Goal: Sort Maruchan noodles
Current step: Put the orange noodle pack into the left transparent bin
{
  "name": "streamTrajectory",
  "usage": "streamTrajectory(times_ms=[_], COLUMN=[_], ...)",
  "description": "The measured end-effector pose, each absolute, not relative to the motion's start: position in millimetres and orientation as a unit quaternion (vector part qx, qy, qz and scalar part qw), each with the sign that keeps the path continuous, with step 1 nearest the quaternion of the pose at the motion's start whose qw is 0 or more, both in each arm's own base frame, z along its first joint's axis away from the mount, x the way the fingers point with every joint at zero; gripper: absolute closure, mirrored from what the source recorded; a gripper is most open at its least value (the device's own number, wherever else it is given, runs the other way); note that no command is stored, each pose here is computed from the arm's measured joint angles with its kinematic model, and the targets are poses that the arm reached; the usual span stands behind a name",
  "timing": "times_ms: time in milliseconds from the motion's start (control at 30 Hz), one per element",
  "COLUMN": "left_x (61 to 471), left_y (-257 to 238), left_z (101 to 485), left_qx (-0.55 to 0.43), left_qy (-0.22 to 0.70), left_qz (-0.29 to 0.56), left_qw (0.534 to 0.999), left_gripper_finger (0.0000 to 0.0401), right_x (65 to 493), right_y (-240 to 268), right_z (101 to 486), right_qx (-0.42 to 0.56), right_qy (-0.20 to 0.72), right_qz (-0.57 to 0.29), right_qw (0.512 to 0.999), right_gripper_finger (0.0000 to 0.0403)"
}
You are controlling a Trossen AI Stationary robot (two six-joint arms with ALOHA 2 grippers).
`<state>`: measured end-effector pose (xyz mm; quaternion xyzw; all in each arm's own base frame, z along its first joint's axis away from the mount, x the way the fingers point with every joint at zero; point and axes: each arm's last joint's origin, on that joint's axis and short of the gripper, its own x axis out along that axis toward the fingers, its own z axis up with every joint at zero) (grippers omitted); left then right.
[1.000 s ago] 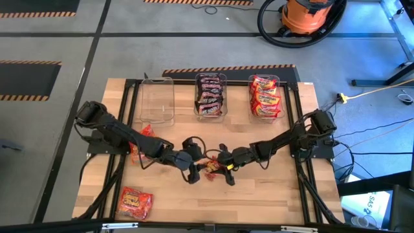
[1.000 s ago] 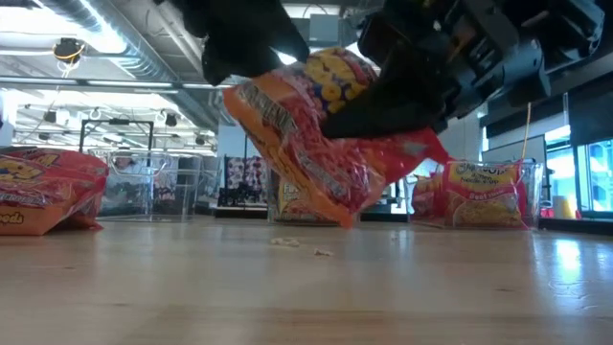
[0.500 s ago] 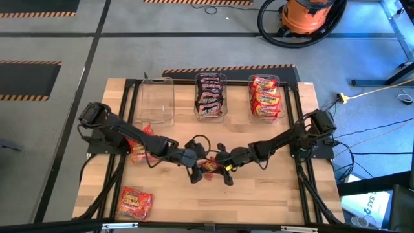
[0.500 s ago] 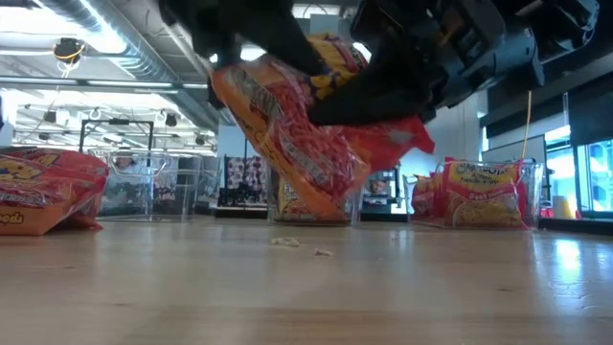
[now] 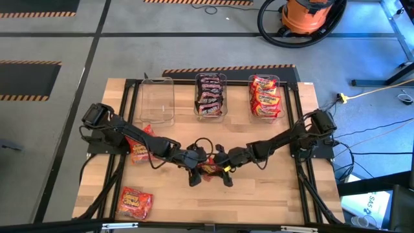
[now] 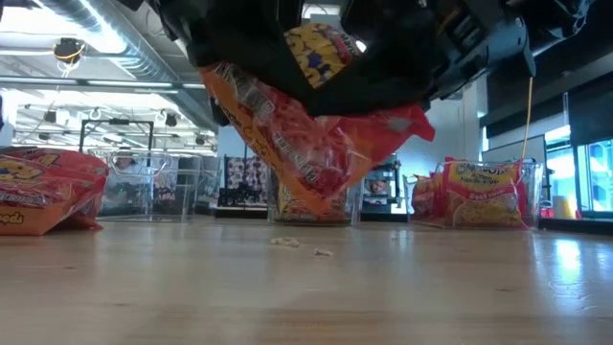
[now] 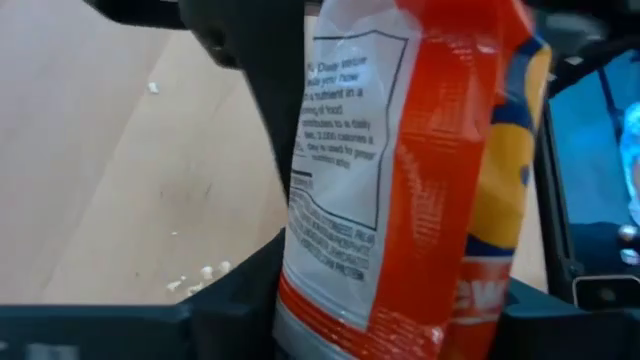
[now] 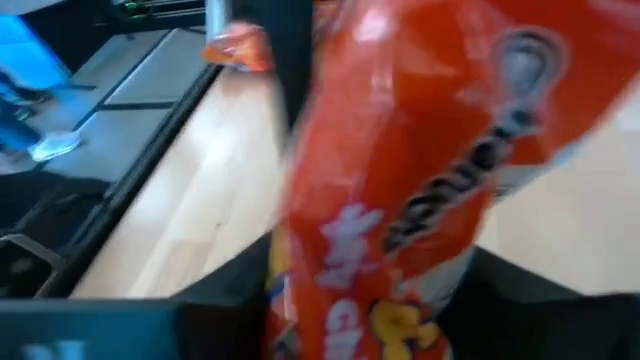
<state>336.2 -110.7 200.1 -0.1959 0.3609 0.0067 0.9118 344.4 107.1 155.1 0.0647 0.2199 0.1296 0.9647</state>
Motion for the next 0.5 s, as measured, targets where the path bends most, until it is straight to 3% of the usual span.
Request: streamTrajectory(times_ms=[233, 433, 500], left_x=[337, 329, 330], left_y=[-111, -122, -125], left_z=[205, 192, 199], left_qx=[-0.191, -0.156, -0.151], left_qy=[0.346, 0.380, 0.349], left_qz=[0.012, 0.001, 0.013], left_qw=[0.919, 0.912, 0.925], left_gripper_finger=[0.0254, 0.0258, 0.0258], right_x=[326, 285, 274], right_y=[101, 92, 90], right_z=[186, 193, 198], right_qx=[0.070, 0.075, 0.071], right_qy=[0.268, 0.413, 0.425], right_qz=[0.159, 0.127, 0.099], right_qw=[0.948, 0.899, 0.897], right_gripper_finger=[0.0154, 0.0142, 0.0145])
